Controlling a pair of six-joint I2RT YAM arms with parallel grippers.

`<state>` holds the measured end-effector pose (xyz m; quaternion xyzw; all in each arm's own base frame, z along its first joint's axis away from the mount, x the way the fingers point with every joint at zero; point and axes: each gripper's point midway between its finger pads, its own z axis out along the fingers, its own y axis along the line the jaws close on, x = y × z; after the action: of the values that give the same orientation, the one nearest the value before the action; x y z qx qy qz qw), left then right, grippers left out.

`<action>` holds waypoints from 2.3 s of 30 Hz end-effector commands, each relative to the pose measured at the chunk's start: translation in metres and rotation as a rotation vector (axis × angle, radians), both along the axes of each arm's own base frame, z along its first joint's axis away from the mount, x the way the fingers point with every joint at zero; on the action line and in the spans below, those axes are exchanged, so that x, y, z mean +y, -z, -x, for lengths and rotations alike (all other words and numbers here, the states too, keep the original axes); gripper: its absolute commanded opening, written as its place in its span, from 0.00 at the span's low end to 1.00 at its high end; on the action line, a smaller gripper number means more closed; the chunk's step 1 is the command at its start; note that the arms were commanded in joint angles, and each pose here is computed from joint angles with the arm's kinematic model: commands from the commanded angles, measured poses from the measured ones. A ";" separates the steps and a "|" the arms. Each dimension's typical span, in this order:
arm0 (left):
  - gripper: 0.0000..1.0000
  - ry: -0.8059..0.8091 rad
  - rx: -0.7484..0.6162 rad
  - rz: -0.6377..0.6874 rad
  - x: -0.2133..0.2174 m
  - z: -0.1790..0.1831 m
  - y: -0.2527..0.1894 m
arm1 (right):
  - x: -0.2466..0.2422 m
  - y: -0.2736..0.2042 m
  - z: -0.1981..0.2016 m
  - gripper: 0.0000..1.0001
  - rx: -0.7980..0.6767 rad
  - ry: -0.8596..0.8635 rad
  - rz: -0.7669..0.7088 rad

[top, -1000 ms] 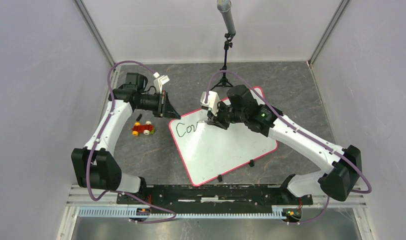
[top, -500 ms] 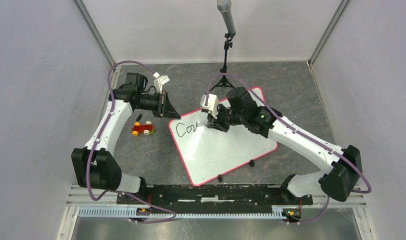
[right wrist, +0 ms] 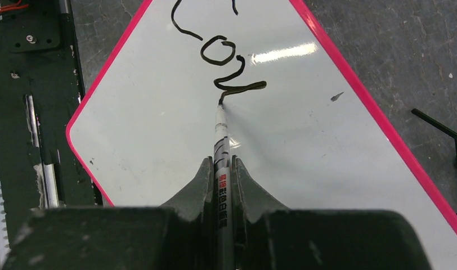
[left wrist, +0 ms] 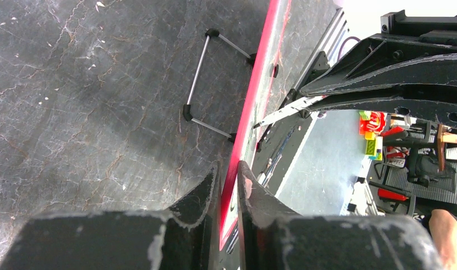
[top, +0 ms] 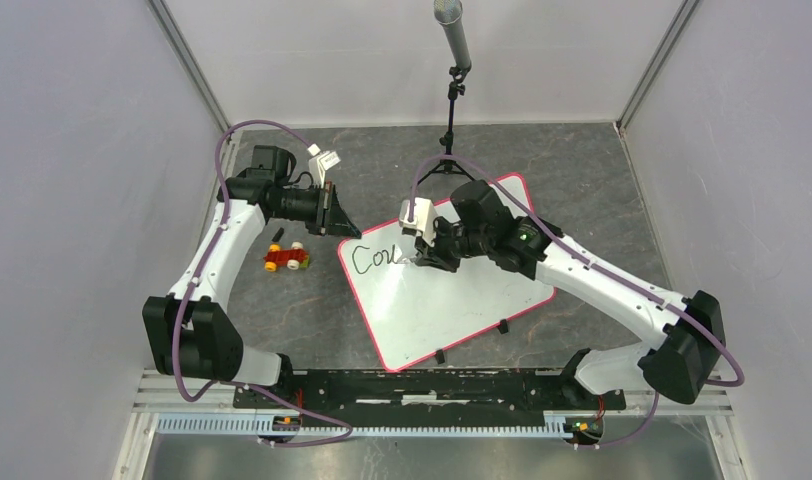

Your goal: Write a sentence on the whiteboard

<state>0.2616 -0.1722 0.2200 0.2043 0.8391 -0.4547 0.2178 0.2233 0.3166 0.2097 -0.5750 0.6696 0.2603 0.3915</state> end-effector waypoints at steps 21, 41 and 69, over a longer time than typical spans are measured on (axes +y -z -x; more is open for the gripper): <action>0.02 0.044 -0.048 -0.014 -0.006 0.002 -0.007 | 0.000 -0.046 -0.018 0.00 -0.116 0.043 -0.045; 0.02 0.049 -0.047 -0.013 -0.007 0.002 -0.007 | 0.004 -0.055 -0.031 0.00 -0.141 0.072 -0.060; 0.02 0.049 -0.048 -0.015 -0.008 0.000 -0.007 | -0.021 -0.007 -0.015 0.00 -0.062 0.072 0.029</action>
<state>0.2617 -0.1738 0.2214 0.2176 0.8382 -0.4476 0.2227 0.2453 0.3035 0.2267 -0.5615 0.6741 0.2185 0.4273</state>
